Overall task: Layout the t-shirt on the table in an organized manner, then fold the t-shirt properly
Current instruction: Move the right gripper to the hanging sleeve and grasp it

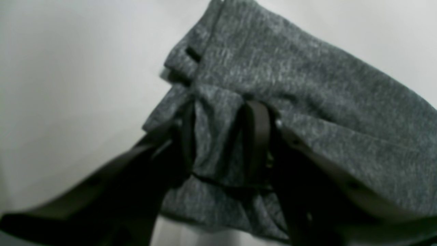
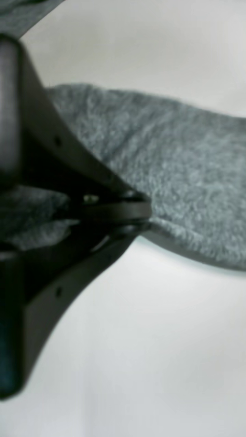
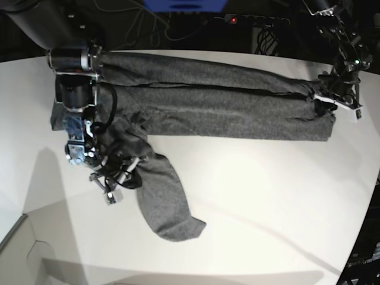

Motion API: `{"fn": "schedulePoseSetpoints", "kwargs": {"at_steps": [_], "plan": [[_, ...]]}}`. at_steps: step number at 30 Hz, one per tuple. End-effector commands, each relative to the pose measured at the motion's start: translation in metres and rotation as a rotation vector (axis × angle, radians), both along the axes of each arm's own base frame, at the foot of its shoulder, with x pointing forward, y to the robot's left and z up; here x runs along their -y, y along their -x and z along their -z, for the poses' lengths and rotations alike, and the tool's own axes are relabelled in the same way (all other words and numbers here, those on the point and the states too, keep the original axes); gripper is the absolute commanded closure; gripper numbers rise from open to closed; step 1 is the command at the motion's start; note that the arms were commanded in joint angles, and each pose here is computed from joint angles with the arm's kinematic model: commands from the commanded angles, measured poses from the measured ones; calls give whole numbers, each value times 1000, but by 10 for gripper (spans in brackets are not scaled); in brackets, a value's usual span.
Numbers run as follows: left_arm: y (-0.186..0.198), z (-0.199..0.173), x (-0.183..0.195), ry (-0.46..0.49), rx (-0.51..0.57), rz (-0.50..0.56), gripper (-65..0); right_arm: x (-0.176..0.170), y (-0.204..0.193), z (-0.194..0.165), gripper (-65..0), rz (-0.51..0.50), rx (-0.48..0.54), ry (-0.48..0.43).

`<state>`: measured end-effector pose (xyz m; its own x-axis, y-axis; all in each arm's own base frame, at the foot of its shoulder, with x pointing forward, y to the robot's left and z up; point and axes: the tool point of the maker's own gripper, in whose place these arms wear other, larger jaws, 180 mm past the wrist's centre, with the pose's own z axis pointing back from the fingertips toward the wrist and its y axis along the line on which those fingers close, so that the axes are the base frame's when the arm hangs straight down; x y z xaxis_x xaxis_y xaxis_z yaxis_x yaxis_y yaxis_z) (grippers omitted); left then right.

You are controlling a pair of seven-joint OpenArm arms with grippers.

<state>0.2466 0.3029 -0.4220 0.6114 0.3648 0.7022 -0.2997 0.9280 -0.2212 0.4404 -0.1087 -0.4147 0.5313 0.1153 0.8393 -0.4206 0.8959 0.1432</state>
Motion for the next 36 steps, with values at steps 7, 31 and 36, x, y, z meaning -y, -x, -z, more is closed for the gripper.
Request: {"fn": "schedulePoseSetpoints", "kwargs": {"at_steps": [7, 31, 36], "plan": [[-1, -4, -2, -15, -5, 9, -225, -28, 18, -81, 0, -53, 198, 71], [-8, -10, -2, -18, 14, 10, -225, -217, 185, -108, 0, -426, 173, -96], [-9, -11, -3, -20, 16, 12, -225, -229, 203, -103, 0, -460, 144, -114]]}}
